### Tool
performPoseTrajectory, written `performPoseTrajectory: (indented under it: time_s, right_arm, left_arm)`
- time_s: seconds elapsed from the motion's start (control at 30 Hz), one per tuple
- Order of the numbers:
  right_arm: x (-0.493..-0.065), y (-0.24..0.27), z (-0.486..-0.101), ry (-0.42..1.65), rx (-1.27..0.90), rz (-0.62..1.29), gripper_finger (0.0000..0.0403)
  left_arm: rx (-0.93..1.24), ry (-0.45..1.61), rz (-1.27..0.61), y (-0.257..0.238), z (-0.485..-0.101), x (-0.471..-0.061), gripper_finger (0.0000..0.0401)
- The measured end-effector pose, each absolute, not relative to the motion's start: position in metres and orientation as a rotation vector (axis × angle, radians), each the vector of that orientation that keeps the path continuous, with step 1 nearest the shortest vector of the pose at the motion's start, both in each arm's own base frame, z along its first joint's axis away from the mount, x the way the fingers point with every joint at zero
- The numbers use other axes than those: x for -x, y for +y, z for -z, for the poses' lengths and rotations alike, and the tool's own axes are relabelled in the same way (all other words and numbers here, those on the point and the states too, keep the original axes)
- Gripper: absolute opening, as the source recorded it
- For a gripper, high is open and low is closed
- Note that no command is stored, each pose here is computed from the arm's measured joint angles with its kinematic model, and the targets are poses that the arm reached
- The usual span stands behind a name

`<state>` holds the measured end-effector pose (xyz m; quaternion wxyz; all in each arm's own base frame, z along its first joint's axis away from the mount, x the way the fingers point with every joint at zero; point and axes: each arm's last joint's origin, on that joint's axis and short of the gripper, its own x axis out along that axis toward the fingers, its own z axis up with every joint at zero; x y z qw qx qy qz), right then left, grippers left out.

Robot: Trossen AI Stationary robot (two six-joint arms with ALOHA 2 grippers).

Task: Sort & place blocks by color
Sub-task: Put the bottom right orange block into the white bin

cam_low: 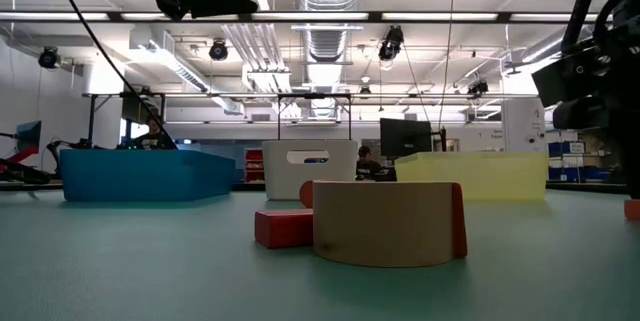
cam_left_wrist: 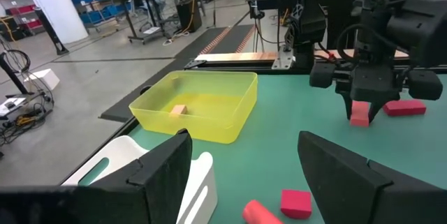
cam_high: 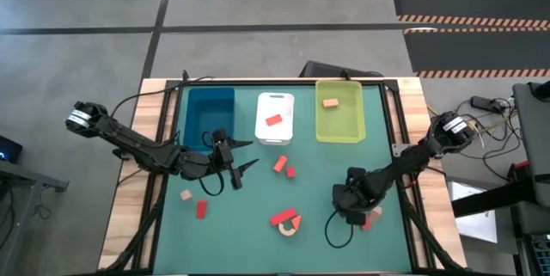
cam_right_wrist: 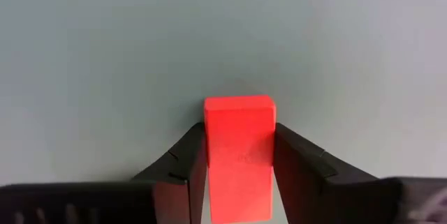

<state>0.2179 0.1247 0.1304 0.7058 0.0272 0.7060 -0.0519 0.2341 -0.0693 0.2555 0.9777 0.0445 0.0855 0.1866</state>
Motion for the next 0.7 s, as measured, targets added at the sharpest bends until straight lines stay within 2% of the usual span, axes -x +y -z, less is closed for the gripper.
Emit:
performPoseTrajectory:
  time_s: [0.23, 0.47, 0.7]
  right_arm:
    - [-0.220, 0.108, -0.152, 1.475, -0.088, 0.139, 0.0118]
    - [-0.225, 0.082, -0.190, 1.239, -0.160, 0.172, 0.0118]
    - [-0.230, 0.062, -0.218, 0.995, -0.090, 0.202, 0.0118]
  left_arm:
    - [-0.098, 0.174, -0.376, -0.069, -0.255, -0.234, 0.0244]
    - [-0.117, 0.175, -0.374, -0.069, -0.256, -0.234, 0.0245]
    - [-0.150, 0.161, -0.372, -0.068, -0.262, -0.230, 0.0245]
